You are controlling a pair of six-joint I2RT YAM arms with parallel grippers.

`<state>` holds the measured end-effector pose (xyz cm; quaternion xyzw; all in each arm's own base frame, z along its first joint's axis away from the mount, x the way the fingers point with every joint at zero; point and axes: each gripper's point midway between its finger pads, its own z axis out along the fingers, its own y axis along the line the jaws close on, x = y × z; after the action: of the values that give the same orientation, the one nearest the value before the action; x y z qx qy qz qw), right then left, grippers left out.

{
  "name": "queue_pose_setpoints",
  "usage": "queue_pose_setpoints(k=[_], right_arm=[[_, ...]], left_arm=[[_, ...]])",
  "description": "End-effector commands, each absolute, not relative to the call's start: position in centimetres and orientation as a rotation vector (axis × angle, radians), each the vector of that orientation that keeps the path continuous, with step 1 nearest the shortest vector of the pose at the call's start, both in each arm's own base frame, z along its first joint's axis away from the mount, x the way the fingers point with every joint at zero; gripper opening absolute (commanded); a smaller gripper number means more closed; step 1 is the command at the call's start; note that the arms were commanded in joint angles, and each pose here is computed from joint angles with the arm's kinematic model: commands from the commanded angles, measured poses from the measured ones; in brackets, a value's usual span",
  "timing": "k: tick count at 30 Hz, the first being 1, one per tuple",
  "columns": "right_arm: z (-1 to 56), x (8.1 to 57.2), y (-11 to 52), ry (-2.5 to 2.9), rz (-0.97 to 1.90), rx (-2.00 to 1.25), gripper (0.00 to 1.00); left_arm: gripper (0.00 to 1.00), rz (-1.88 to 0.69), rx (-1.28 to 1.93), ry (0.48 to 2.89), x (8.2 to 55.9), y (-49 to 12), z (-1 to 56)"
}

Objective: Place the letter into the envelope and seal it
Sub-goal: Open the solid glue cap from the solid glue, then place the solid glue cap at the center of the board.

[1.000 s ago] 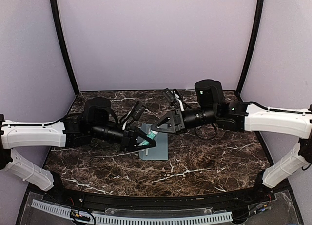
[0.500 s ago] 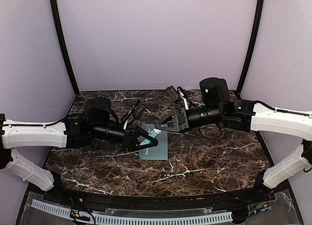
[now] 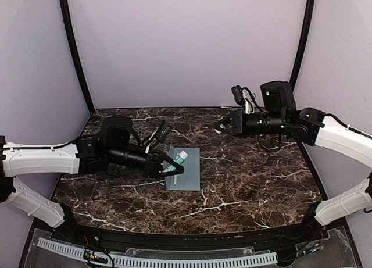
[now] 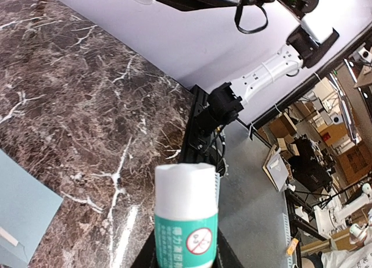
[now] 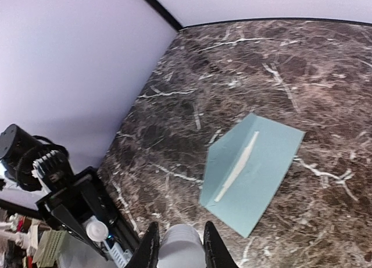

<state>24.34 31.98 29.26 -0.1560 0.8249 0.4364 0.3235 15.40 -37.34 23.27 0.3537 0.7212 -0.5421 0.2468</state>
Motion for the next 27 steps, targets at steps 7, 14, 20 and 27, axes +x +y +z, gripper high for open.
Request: queue_pose_setpoints(k=[7,14,20,27], right_arm=[[18.6,33.3,17.9,2.350,0.475,0.022,0.12],[12.8,36.0,7.7,2.411,0.125,0.285,0.12],[9.7,36.2,1.2,2.434,-0.100,0.422,0.12],[7.2,36.3,-2.7,2.459,-0.185,0.530,0.13]], left_arm=[[0.00,-1.286,0.660,2.009,25.1,-28.1,26.7],[0.00,-1.184,0.490,2.004,27.4,-22.9,27.2],[0.00,-1.218,0.365,2.005,26.5,-22.0,25.7],[0.00,-1.248,0.292,1.978,25.5,-21.3,25.4]])
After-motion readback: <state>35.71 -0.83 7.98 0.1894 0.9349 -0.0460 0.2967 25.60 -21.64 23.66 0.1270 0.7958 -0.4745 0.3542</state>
